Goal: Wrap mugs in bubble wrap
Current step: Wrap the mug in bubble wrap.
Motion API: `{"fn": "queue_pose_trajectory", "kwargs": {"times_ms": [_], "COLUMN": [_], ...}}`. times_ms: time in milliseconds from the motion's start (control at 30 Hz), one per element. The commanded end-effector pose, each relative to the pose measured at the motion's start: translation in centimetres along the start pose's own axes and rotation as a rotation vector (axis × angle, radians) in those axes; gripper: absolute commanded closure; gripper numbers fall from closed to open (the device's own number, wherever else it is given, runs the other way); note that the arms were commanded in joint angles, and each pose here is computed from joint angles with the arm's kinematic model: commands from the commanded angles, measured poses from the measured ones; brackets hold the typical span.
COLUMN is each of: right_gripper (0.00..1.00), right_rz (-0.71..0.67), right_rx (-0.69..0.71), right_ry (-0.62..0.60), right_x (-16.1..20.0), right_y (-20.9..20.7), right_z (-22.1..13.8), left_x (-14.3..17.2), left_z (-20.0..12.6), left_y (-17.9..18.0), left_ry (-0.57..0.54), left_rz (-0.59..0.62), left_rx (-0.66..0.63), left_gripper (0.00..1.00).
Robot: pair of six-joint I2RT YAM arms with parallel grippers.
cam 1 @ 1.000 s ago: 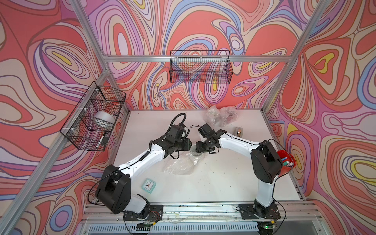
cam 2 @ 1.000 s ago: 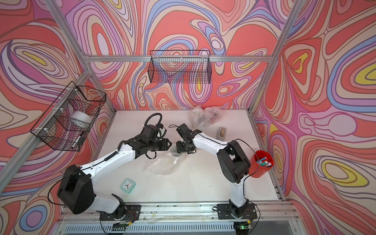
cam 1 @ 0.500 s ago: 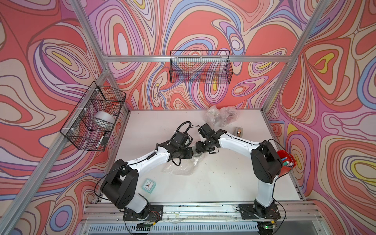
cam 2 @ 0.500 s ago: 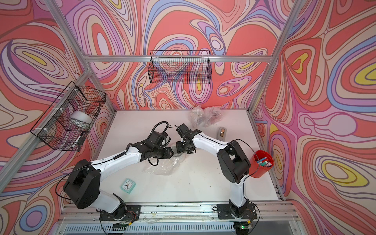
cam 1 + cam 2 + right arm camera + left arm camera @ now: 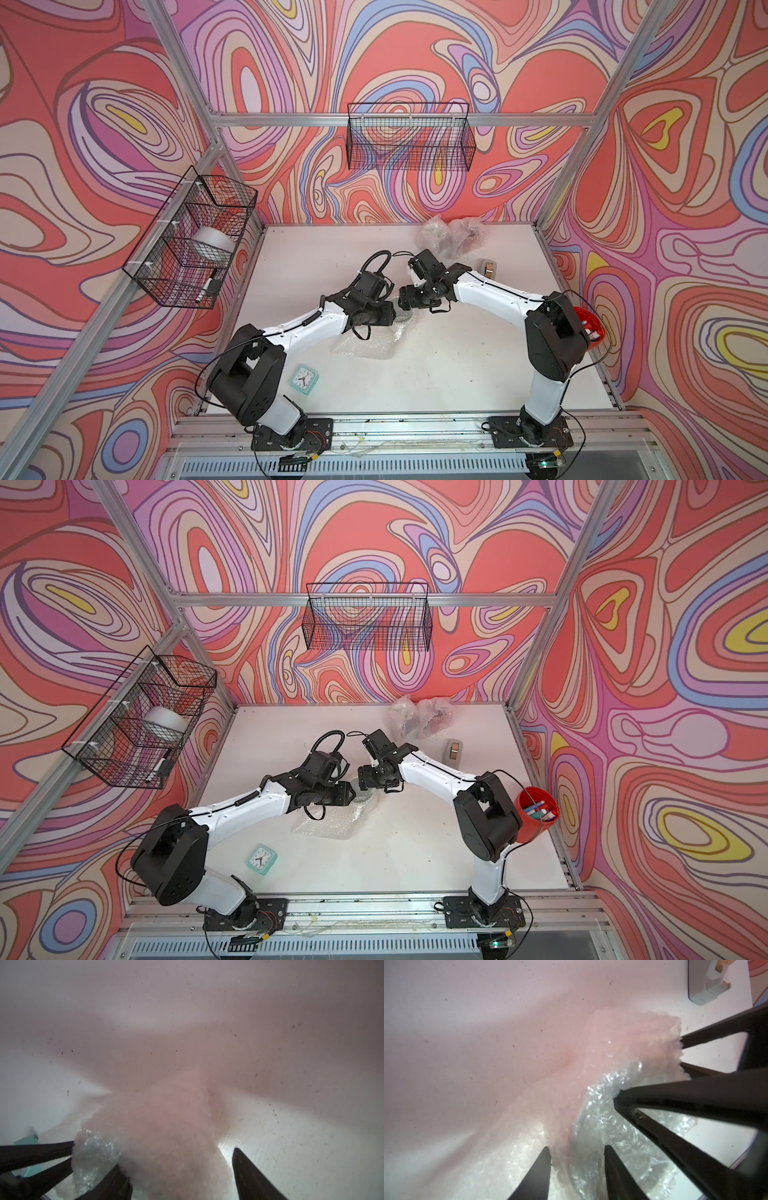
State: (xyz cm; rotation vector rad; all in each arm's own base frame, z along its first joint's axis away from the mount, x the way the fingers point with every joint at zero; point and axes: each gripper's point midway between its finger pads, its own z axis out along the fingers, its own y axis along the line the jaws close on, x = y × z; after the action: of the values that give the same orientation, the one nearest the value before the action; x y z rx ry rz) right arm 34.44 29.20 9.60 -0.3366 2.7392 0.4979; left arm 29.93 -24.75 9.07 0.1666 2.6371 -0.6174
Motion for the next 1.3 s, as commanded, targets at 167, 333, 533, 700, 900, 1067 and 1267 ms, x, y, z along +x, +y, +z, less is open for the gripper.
{"fn": "queue_pose_trajectory", "kwargs": {"times_ms": [167, 333, 533, 700, 900, 1067, 1267], "right_gripper": [0.28, 0.3, 0.31, 0.32, 0.32, 0.33, 0.33], "right_rz": [0.037, 0.018, -0.005, -0.011, -0.016, -0.019, -0.023], "right_rx": [0.057, 0.127, 0.137, 0.124, 0.111, 0.108, 0.1], "right_ry": [0.05, 0.079, 0.081, 0.081, 0.083, 0.083, 0.081], "right_x": [0.9, 1.8, 1.7, 1.6, 1.4, 1.5, 1.5], "right_y": [-1.6, -3.1, -3.3, -3.0, -2.7, -2.7, -2.6], "right_z": [3.7, 4.6, 4.4, 4.5, 4.5, 4.3, 4.2], "left_x": [1.5, 0.3, 0.7, 1.4, 3.8, 5.0, 6.8], "left_z": [0.0, -2.8, -5.5, -7.7, -7.4, -5.8, -5.3], "left_y": [0.4, 1.2, 3.4, 9.1, 14.6, 15.1, 14.9], "left_ry": [0.042, -0.054, -0.128, -0.193, -0.064, 0.02, 0.082], "left_rz": [-0.003, -0.007, -0.085, -0.254, -0.386, -0.398, -0.417], "left_rx": [-0.022, -0.053, -0.009, -0.144, -0.344, -0.364, -0.341], "left_gripper": [0.56, 0.55, 0.81, 0.73, 0.59, 0.48, 0.45]}}
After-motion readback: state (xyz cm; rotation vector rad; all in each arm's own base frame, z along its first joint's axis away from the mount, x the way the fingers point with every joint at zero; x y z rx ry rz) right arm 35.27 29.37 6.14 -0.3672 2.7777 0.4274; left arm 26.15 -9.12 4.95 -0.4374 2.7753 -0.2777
